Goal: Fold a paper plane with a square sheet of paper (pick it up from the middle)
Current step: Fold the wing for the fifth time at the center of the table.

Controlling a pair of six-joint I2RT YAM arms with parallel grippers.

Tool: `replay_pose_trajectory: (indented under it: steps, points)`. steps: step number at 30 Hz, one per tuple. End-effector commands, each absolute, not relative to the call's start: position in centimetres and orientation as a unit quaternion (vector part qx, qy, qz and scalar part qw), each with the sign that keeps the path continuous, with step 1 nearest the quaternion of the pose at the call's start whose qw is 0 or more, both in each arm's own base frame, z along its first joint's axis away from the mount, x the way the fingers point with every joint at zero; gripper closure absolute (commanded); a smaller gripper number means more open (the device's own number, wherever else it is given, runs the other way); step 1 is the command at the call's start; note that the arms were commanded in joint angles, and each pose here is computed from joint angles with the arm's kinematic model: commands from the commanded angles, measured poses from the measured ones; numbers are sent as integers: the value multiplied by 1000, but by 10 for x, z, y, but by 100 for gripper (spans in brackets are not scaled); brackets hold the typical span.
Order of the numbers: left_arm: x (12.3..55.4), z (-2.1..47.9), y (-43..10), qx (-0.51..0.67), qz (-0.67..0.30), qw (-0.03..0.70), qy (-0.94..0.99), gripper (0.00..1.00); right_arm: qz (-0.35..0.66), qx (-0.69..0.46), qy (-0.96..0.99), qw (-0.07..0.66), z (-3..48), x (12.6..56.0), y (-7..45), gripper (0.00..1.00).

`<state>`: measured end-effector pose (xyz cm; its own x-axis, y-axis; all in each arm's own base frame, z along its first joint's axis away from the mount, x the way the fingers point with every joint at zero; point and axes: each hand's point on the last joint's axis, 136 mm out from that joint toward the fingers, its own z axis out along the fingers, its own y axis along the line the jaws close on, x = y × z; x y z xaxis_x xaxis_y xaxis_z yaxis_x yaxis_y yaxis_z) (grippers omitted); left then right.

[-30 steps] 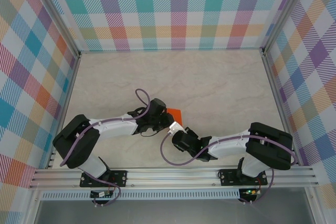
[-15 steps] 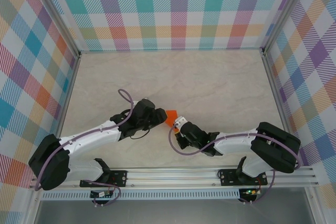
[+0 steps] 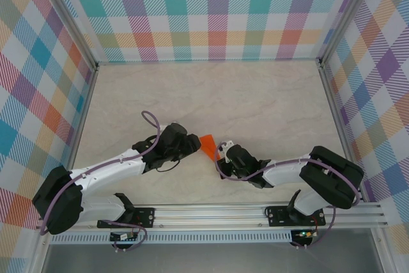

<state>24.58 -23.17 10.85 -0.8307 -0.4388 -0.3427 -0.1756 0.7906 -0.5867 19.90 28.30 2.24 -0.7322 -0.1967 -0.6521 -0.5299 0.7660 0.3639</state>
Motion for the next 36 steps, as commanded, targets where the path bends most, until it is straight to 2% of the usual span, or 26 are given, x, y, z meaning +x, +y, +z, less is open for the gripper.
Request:
replay_pose_trajectory:
  steps: [1,7,15,26,36]
  points:
    - [246,100,-232,-174,-278,229,916,36,317,-162,894,272,18,195,286,94]
    - [246,94,-242,-168,-290,213,918,37,351,-120,896,245,15,197,286,93]
    - [248,88,-251,-154,-297,205,920,43,369,-103,900,208,27,197,282,91]
    - [249,78,-278,-126,-340,177,915,62,403,-48,902,147,24,201,271,91]
    - [255,70,-302,-108,-377,163,905,64,431,-5,898,94,21,203,272,90]
